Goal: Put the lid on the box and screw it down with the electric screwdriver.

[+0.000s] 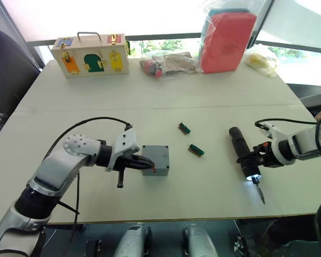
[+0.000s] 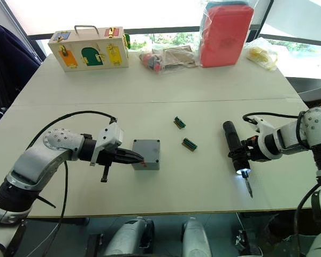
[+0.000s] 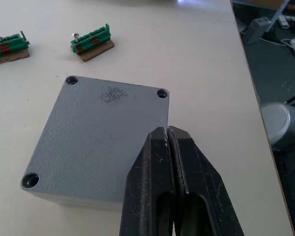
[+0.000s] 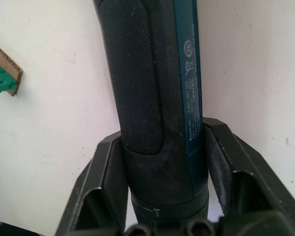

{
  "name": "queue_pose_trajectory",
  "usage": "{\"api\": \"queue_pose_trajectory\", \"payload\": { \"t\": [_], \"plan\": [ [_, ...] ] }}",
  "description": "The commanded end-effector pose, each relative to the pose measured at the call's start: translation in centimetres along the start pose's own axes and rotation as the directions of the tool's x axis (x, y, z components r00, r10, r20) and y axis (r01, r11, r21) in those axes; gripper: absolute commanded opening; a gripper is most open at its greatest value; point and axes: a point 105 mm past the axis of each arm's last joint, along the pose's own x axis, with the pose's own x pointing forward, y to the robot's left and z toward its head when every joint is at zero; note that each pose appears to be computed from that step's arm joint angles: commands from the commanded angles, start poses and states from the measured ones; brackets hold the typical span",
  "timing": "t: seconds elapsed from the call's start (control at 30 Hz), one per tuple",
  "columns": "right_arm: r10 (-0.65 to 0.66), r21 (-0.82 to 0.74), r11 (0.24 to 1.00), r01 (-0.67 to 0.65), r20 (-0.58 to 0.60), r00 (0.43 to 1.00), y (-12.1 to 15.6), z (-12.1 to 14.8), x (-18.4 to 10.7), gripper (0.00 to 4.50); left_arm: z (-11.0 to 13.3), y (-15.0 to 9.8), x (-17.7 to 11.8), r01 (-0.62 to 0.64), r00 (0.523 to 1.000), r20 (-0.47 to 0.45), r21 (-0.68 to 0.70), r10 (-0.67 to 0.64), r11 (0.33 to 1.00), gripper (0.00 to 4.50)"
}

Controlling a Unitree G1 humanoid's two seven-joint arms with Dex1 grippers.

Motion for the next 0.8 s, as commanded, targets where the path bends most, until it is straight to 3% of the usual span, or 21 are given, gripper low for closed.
{"api": "queue_pose_trajectory", "payload": {
  "t": [0.03,0.1,0.53,0.63,0.8],
  "plan": [
    [-0.015,-0.022,1.000,0.015,0.012,1.000,0.1,0.4,-0.3,3.83,0.9,0.9,-0.7,-0.050,0.999,0.010,0.051,0.049,0.997,0.00],
    [-0.020,-0.031,0.999,0.020,0.017,1.000,0.1,0.5,-0.3,4.47,1.0,1.0,-0.8,-0.053,0.999,0.010,0.053,0.052,0.997,0.00],
    [0.025,-0.210,0.977,0.044,0.313,0.950,3.3,4.7,-6.2,4.47,0.4,3.8,-4.4,-0.125,0.992,-0.023,0.018,0.126,0.992,0.00],
    [0.059,-0.312,0.948,0.066,0.375,0.925,5.1,5.0,-7.3,4.47,0.0,4.9,-5.3,-0.170,0.985,-0.040,0.004,0.170,0.985,0.00],
    [0.334,-0.608,0.788,-0.092,0.296,0.895,11.8,1.9,-5.5,4.47,-1.0,5.2,-5.4,-0.174,0.983,-0.062,-0.020,0.172,0.985,0.00]
  ]
}}
